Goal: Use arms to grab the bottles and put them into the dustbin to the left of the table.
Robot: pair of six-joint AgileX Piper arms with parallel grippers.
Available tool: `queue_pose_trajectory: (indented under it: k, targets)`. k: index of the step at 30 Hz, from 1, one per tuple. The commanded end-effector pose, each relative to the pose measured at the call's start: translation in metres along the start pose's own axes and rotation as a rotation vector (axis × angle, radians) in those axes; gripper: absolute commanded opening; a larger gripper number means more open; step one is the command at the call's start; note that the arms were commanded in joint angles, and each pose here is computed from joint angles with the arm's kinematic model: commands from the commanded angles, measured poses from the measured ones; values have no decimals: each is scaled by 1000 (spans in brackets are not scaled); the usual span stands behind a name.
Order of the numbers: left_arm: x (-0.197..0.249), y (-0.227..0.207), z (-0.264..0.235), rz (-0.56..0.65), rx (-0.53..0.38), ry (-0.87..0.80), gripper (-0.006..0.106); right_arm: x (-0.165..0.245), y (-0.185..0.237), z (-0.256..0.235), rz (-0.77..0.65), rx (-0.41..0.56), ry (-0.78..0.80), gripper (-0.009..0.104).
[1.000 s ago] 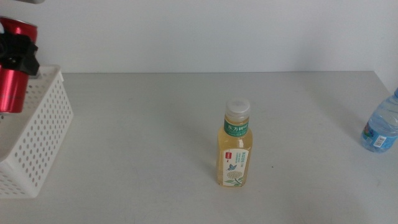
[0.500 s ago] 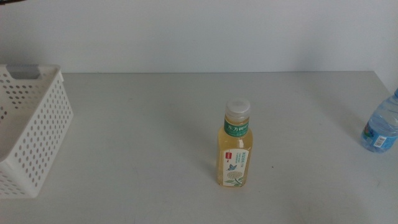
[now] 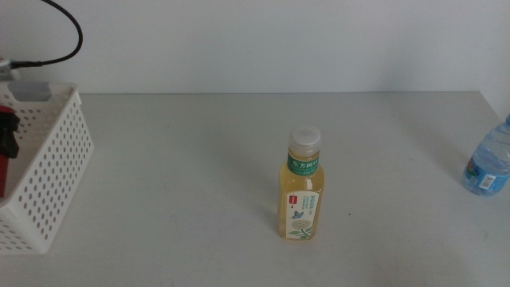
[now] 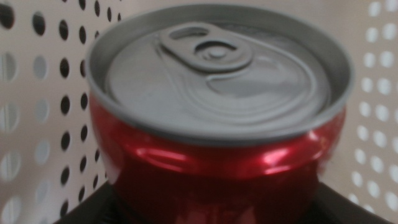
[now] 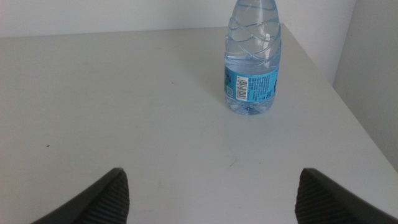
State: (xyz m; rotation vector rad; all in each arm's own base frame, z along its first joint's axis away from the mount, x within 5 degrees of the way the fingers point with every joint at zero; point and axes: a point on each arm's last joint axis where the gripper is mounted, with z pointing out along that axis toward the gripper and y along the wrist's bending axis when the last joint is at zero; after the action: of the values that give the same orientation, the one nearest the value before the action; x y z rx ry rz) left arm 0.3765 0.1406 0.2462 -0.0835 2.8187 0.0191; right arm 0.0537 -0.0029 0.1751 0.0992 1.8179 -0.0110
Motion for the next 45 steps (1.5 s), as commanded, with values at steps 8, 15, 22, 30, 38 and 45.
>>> queue_pose_trajectory:
  k: [8, 15, 22, 30, 38, 45]
  targets:
    - [-14, 4, -8, -3, -32, -104, -1, -11, 0, -3, -19, 7, -109, 75]
    - [-13, 4, 7, -5, -21, -71, -1, -11, 0, -3, -19, 7, -109, 75]
    - [-12, 1, 20, -12, 10, -31, 7, -11, 0, -3, -19, 7, -109, 75]
    - [-16, -11, 21, 46, -10, -28, 25, -11, 0, -3, -19, 7, -109, 75]
    - [-19, -24, 22, 92, -16, -24, 52, -11, 0, -3, -19, 7, -109, 75]
    - [-18, -27, 23, 105, -17, -12, 64, -11, 0, -3, -19, 7, -109, 75]
